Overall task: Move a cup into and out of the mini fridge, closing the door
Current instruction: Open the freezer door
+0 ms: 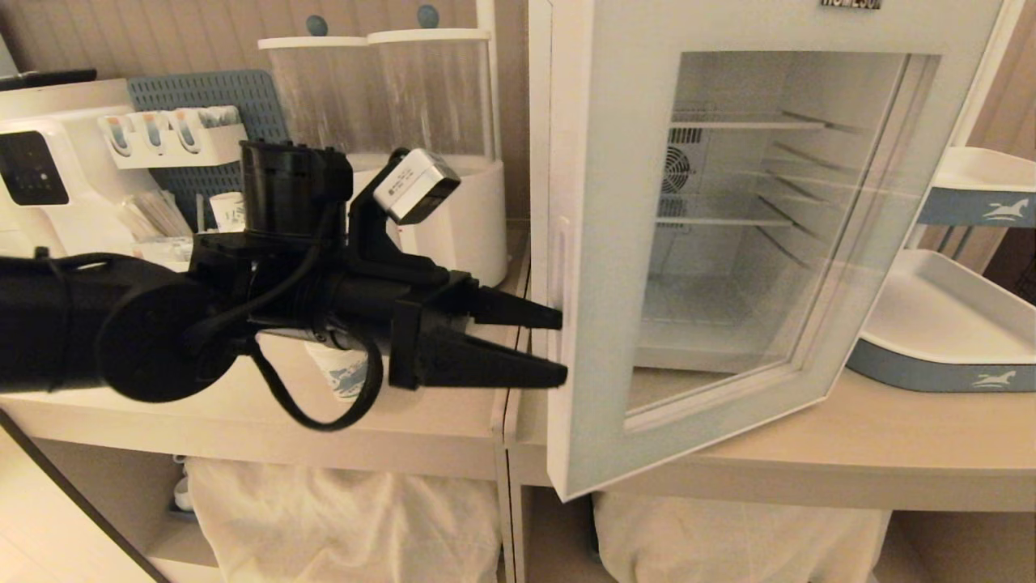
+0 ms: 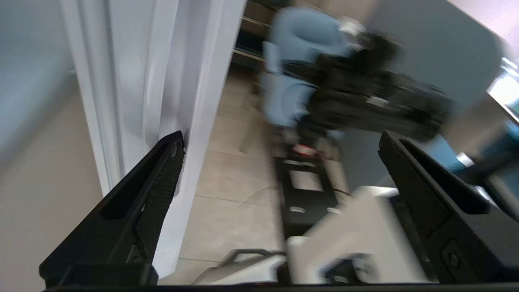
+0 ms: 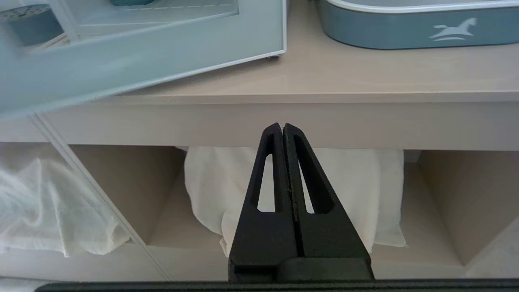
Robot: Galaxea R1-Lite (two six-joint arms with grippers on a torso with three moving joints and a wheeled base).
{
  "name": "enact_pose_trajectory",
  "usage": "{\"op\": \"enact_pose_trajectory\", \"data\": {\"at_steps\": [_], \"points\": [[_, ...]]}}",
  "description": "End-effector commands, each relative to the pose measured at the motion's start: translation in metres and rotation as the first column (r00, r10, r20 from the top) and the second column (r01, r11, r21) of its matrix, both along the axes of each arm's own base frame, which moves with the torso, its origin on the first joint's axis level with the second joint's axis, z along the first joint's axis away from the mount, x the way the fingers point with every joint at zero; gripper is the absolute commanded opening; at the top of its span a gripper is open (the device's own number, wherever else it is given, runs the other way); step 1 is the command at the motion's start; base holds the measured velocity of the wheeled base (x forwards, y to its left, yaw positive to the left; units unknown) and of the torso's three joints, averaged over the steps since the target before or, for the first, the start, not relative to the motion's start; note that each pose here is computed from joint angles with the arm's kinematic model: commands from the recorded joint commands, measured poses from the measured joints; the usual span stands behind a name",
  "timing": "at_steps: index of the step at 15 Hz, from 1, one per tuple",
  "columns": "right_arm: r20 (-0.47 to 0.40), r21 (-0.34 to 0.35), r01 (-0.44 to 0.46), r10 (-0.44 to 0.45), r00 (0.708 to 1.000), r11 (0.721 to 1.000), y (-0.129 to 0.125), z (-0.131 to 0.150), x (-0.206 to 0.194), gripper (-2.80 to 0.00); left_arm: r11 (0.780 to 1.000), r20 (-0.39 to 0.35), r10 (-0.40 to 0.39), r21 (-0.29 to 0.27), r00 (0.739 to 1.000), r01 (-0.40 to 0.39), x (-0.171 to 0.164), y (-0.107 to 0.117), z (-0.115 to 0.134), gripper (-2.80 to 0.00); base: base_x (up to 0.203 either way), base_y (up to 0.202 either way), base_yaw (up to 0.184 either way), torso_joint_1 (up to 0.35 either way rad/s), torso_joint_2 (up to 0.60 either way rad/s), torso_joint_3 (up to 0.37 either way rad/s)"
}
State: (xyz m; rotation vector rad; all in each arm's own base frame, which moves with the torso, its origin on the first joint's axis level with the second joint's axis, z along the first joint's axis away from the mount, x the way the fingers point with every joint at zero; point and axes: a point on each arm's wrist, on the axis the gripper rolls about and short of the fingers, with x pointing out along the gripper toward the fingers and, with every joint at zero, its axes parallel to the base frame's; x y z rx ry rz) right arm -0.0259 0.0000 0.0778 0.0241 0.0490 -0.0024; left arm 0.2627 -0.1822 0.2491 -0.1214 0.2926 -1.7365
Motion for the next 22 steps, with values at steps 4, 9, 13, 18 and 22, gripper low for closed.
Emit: {"op": "enact_pose_trajectory", "data": {"at_steps": [4, 9, 13, 18, 22], "points": [[0.0, 0.0, 0.0, 0.0, 1.0, 1.0, 0.0, 0.0, 0.0, -2.8, 1.0, 0.062, -0.023, -0.02, 0.998, 0.024, -0.046, -0.012, 0.02, 0.0, 0.0, 0.0, 0.0, 0.0, 0.0, 0.0], [0.0, 0.0, 0.001, -0.001, 1.0, 1.0, 0.0, 0.0, 0.0, -2.8, 0.997, 0.042, -0.083, 0.003, 0.996, 0.083, -0.097, -0.077, 0.025, 0.0, 0.0, 0.0, 0.0, 0.0, 0.0, 0.0], [0.0, 0.002, 0.001, -0.001, 1.0, 1.0, 0.0, 0.0, 0.0, -2.8, 0.997, 0.005, -0.072, 0.029, 0.997, 0.072, -0.119, -0.108, 0.021, 0.0, 0.0, 0.0, 0.0, 0.0, 0.0, 0.0], [0.0, 0.0, 0.001, -0.001, 1.0, 1.0, 0.0, 0.0, 0.0, -2.8, 0.995, -0.097, -0.06, 0.075, 0.993, 0.068, -0.187, -0.15, 0.017, 0.0, 0.0, 0.0, 0.0, 0.0, 0.0, 0.0], [0.0, 0.0, 0.001, -0.001, 1.0, 1.0, 0.0, 0.0, 0.0, -2.8, 0.992, -0.095, -0.066, 0.104, 0.993, 0.076, -0.199, -0.139, 0.011, 0.0, 0.0, 0.0, 0.0, 0.0, 0.0, 0.0]]}}
